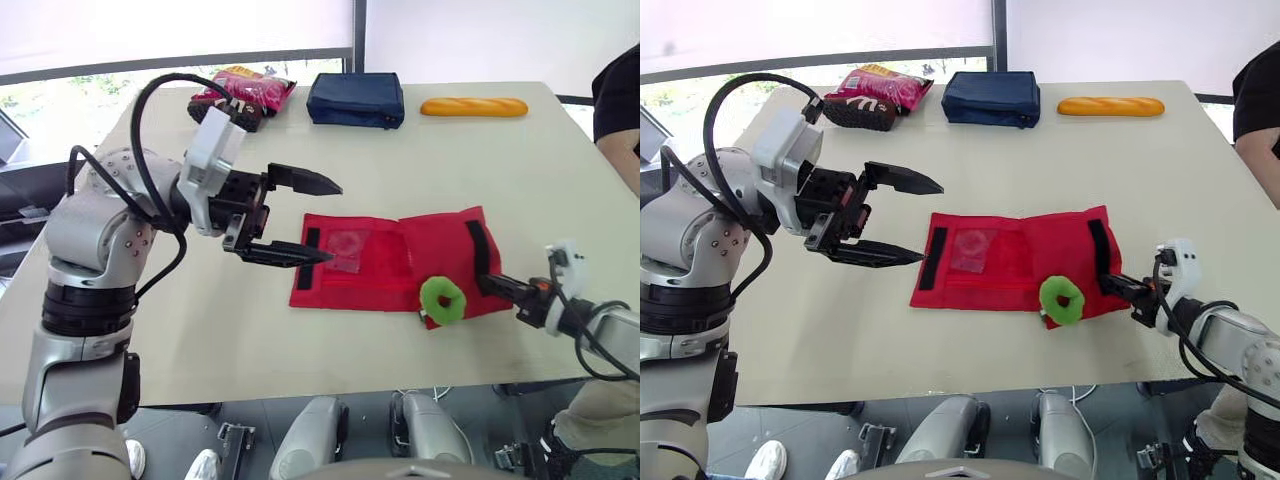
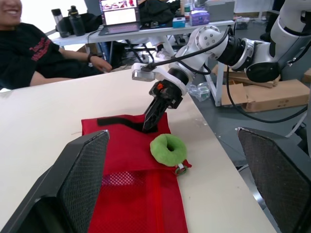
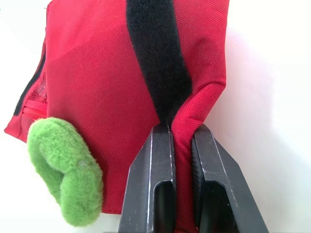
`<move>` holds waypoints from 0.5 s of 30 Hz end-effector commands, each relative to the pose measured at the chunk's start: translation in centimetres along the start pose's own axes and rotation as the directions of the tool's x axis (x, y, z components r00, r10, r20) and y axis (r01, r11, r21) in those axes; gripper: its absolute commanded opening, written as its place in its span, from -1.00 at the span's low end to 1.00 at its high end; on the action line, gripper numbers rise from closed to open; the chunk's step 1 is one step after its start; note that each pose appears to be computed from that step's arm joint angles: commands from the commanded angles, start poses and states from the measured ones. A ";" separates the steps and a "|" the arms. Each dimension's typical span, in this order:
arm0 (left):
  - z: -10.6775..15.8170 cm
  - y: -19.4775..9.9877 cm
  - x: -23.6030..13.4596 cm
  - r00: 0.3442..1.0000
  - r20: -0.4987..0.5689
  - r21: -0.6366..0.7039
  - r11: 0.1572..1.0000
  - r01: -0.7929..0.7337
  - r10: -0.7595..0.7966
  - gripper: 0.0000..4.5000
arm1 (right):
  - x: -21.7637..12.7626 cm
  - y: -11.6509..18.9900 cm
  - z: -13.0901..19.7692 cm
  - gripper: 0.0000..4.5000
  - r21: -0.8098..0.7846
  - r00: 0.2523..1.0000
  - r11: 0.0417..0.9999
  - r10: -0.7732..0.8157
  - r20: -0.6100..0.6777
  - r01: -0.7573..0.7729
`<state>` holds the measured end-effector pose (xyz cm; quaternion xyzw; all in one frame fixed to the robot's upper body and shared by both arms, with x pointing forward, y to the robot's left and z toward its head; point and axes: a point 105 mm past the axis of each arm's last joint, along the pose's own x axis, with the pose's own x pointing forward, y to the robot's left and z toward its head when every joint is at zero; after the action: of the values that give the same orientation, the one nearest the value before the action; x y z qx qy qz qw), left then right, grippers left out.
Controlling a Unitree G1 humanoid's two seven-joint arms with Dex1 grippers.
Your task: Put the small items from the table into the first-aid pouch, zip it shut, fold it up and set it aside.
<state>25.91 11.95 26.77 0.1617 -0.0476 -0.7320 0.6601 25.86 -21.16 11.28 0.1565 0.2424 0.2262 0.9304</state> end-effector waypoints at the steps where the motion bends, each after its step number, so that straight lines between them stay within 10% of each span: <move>1: 0.7 0.0 0.0 1.000 0.006 0.034 0.999 0.007 -0.007 1.00 | -1.1 0.3 2.7 -0.62 -0.177 0.993 0.984 -0.015 0.118 0.036; 9: 0.6 -0.2 -0.3 1.000 0.001 0.022 1.000 -0.009 0.009 1.00 | -2.7 -0.3 4.4 0.98 -0.498 0.988 0.867 0.074 0.137 0.004; 15: -0.4 -0.5 -0.1 0.994 0.021 -0.041 0.994 -0.102 0.103 1.00 | -1.6 -0.9 7.6 0.98 -0.590 0.957 0.808 0.168 0.238 0.005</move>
<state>26.01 12.25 25.42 0.1348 -0.0273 -0.7116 0.6890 28.47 -24.71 16.61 -0.0775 0.0609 0.2830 0.9540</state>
